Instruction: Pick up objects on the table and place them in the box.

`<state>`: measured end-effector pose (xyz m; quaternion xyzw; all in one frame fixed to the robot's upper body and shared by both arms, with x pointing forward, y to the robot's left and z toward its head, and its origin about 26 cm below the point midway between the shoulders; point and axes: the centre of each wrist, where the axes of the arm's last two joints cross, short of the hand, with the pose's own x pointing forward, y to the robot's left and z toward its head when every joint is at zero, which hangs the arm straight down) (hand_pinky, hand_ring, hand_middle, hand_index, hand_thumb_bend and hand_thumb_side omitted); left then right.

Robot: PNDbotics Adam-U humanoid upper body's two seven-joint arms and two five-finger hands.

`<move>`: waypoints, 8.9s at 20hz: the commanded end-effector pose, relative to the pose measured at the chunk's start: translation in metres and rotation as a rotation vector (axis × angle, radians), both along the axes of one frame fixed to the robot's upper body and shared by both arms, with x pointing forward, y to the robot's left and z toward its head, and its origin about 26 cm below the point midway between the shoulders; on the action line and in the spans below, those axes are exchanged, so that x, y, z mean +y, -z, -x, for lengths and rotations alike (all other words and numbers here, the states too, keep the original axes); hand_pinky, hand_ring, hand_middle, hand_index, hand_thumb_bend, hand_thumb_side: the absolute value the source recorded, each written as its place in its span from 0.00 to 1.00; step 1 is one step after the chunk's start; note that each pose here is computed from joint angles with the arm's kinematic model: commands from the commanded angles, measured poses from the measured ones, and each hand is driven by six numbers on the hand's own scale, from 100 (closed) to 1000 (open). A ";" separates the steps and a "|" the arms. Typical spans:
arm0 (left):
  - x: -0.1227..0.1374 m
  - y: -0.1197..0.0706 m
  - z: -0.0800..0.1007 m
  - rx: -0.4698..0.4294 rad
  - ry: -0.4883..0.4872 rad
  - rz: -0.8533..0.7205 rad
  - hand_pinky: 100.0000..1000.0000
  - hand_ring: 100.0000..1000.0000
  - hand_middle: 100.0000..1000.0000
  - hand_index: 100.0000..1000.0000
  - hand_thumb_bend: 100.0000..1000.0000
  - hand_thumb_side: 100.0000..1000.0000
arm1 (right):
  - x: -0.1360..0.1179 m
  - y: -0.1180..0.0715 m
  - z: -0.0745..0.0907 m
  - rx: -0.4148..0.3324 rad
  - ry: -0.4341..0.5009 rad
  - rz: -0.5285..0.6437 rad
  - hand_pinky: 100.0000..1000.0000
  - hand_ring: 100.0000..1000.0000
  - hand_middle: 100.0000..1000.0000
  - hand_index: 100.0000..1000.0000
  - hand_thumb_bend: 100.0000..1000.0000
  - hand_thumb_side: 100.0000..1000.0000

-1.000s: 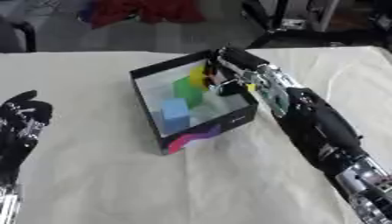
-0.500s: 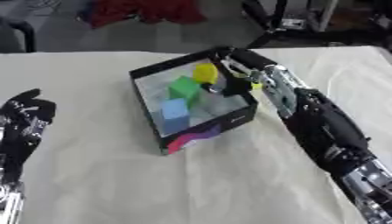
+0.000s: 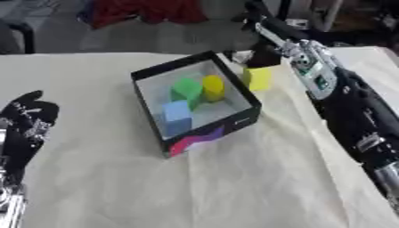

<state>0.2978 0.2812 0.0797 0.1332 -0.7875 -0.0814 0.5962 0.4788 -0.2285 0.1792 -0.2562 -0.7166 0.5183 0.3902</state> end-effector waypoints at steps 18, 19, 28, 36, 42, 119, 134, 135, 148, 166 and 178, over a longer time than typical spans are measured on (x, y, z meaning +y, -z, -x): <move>-0.001 -0.012 -0.003 -0.038 0.018 -0.015 0.60 0.54 0.57 0.80 0.72 0.63 | -0.079 0.039 -0.014 0.203 0.392 -0.163 0.81 0.82 0.89 0.92 0.18 0.71; -0.002 -0.012 -0.003 -0.040 0.019 -0.014 0.60 0.54 0.57 0.80 0.72 0.63 | -0.078 0.042 -0.014 0.212 0.394 -0.160 0.82 0.82 0.90 0.92 0.18 0.72; -0.004 -0.015 -0.005 -0.048 0.033 -0.010 0.60 0.54 0.57 0.80 0.72 0.63 | -0.071 0.064 -0.012 0.271 0.394 -0.144 0.82 0.82 0.90 0.92 0.16 0.73; -0.005 -0.016 -0.005 -0.051 0.039 -0.008 0.60 0.54 0.57 0.80 0.72 0.63 | -0.061 0.067 -0.013 0.315 0.334 -0.135 0.84 0.85 0.93 0.95 0.18 0.73; -0.005 -0.016 -0.005 -0.053 0.039 -0.008 0.60 0.54 0.57 0.80 0.72 0.63 | -0.058 0.065 -0.013 0.409 0.254 -0.088 0.86 0.88 0.95 0.96 0.20 0.76; -0.004 -0.027 -0.008 -0.087 0.047 -0.023 0.60 0.54 0.57 0.80 0.73 0.63 | -0.072 0.023 -0.017 0.357 0.206 0.177 0.92 1.00 0.98 1.00 0.24 0.58; -0.008 -0.031 -0.010 -0.103 0.066 -0.016 0.60 0.54 0.57 0.81 0.73 0.63 | -0.074 0.045 -0.016 0.422 0.255 0.183 0.90 0.99 0.96 0.99 0.22 0.57; -0.008 -0.031 -0.010 -0.103 0.066 -0.016 0.60 0.54 0.57 0.81 0.73 0.64 | -0.074 0.046 -0.016 0.424 0.257 0.185 0.90 0.99 0.95 0.99 0.22 0.56; -0.009 -0.032 -0.011 -0.106 0.069 -0.013 0.61 0.54 0.57 0.81 0.72 0.63 | -0.073 0.043 -0.015 0.336 0.258 0.206 0.65 0.72 0.73 0.83 0.00 0.00; -0.002 -0.028 -0.007 -0.095 0.035 -0.022 0.61 0.54 0.56 0.81 0.73 0.63 | -0.046 -0.035 -0.013 -0.027 0.101 0.159 0.53 0.57 0.56 0.69 0.00 0.00; -0.001 -0.029 -0.006 -0.102 0.028 -0.022 0.61 0.54 0.56 0.81 0.73 0.63 | 0.028 -0.053 -0.007 -0.004 -0.184 0.050 0.57 0.60 0.57 0.69 0.00 0.00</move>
